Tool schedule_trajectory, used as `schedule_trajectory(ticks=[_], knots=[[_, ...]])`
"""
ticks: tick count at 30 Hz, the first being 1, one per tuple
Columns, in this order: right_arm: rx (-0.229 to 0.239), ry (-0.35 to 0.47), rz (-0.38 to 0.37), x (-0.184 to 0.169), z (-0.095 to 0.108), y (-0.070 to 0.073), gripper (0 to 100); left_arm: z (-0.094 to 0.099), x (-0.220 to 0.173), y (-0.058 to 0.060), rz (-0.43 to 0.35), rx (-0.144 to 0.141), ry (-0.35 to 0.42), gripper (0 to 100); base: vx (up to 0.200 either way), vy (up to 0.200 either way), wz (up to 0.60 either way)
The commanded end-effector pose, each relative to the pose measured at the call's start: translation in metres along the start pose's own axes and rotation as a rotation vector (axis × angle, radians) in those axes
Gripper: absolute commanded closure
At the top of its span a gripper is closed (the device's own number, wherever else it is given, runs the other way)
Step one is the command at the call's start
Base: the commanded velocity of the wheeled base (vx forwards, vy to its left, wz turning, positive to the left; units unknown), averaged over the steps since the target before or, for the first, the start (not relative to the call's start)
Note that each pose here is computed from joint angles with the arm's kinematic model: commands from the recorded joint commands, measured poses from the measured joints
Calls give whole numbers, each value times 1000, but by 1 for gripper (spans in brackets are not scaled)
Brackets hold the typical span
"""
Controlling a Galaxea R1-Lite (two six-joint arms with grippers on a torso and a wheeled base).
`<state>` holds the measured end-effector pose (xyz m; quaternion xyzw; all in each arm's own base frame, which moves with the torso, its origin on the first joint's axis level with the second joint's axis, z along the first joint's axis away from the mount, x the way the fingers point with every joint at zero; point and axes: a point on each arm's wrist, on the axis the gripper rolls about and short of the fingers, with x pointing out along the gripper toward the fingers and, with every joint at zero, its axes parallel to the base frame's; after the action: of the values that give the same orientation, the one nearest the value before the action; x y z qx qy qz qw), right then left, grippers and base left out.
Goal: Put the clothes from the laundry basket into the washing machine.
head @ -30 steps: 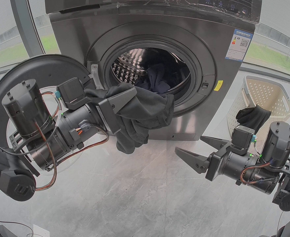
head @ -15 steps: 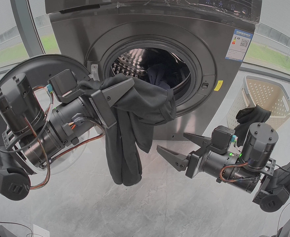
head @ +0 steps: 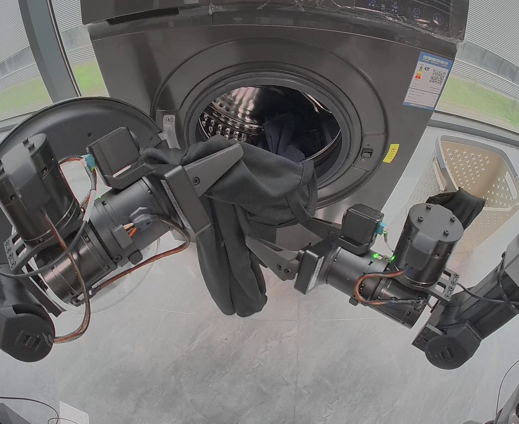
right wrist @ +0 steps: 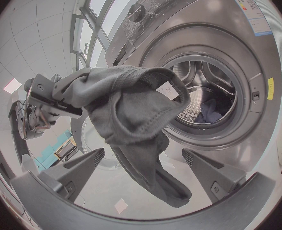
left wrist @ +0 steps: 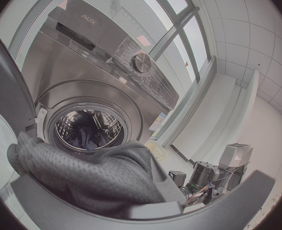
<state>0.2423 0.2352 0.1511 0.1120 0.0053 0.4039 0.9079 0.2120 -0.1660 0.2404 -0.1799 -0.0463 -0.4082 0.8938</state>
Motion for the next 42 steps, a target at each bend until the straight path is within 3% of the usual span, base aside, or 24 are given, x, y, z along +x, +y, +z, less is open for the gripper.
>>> schedule_trajectory(ticks=[1,20,21,27,33,38,42], knots=[[2,7,9,19,-12,-3,0,-1,0,0,0,-1,4,100,0,0,0],[-3,-65,6,41,-17,-11,0,-2,1,2,6,0,8,100,0,0,0],[-3,-72,8,42,-17,-11,100,-3,1,3,9,1,9,100,0,0,0],[-11,-94,6,36,-11,-11,100,-5,0,7,27,2,19,100,0,0,0],[-13,-114,3,13,9,-6,100,-8,-1,9,33,1,28,100,0,0,0],[-61,-96,-63,-6,12,-16,100,-6,-1,11,41,3,19,100,0,0,0],[-61,-94,-66,-14,14,-15,100,-4,0,10,37,2,14,100,0,0,0]])
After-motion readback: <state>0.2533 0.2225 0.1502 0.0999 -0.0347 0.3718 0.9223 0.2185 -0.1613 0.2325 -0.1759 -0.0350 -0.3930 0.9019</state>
